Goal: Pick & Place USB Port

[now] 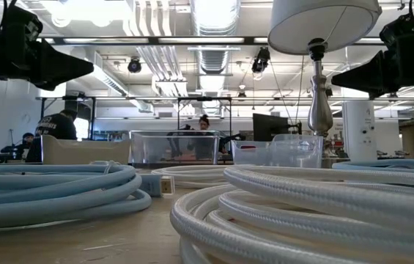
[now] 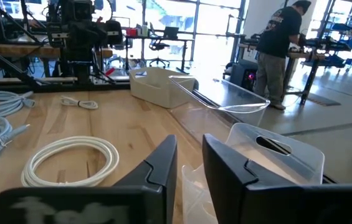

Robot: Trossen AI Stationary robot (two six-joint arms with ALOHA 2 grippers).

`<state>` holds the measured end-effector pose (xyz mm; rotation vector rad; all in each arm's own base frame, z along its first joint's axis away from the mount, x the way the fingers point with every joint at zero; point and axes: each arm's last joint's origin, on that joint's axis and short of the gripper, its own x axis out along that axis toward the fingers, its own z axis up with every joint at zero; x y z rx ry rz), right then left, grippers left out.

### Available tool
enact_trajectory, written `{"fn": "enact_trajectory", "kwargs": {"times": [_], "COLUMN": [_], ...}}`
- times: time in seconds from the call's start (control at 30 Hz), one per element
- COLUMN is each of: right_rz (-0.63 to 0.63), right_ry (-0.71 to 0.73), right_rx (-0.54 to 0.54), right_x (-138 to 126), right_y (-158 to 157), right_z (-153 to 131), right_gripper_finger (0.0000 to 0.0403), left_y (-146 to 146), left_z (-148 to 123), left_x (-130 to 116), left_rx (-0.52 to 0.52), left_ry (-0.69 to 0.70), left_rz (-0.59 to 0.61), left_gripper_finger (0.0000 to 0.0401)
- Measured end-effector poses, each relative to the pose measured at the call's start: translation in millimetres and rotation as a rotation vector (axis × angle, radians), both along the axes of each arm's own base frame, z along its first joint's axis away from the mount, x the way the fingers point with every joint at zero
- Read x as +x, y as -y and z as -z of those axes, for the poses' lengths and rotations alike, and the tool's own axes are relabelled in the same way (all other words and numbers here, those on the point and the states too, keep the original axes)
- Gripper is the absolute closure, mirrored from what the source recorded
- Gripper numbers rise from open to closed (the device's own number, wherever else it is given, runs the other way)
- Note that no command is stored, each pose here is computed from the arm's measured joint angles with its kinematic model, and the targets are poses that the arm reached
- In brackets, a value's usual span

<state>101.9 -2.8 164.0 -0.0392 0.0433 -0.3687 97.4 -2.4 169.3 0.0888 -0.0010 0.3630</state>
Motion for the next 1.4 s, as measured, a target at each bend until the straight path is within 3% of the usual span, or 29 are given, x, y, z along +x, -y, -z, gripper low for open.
{"fn": "enact_trajectory", "kwargs": {"times": [0.13,0.3,0.4,0.83,1.23,1.4], "right_rz": [0.0,0.0,0.0,0.0,0.0,-0.001], "right_ry": [0.0,0.0,0.0,0.0,0.001,-0.017], "right_rx": [0.0,0.0,0.0,-0.001,0.001,-0.045], "right_x": [0.0,0.0,0.0,0.0,0.0,0.0], "right_y": [0.0,0.0,0.0,0.0,0.0,0.0], "right_z": [-0.1,-0.1,0.0,-0.1,0.0,-0.2], "right_gripper_finger": [0.0321,0.0316,0.0319,0.0332,0.0316,0.0321], "left_y": [0.0,0.0,0.0,0.0,0.3,2.5], "left_z": [-1.0,-1.6,-2.0,-1.9,-2.2,-2.2], "left_x": [0.1,0.0,0.0,0.0,0.1,0.8], "left_rx": [-0.034,-0.182,-0.219,-0.111,-0.148,-0.179], "left_ry": [0.026,0.089,0.106,0.064,0.079,0.084], "left_rz": [0.001,0.005,0.006,0.003,0.014,0.094], "left_gripper_finger": [0.0297,0.0298,0.0298,0.0297,0.0298,0.0298]}}
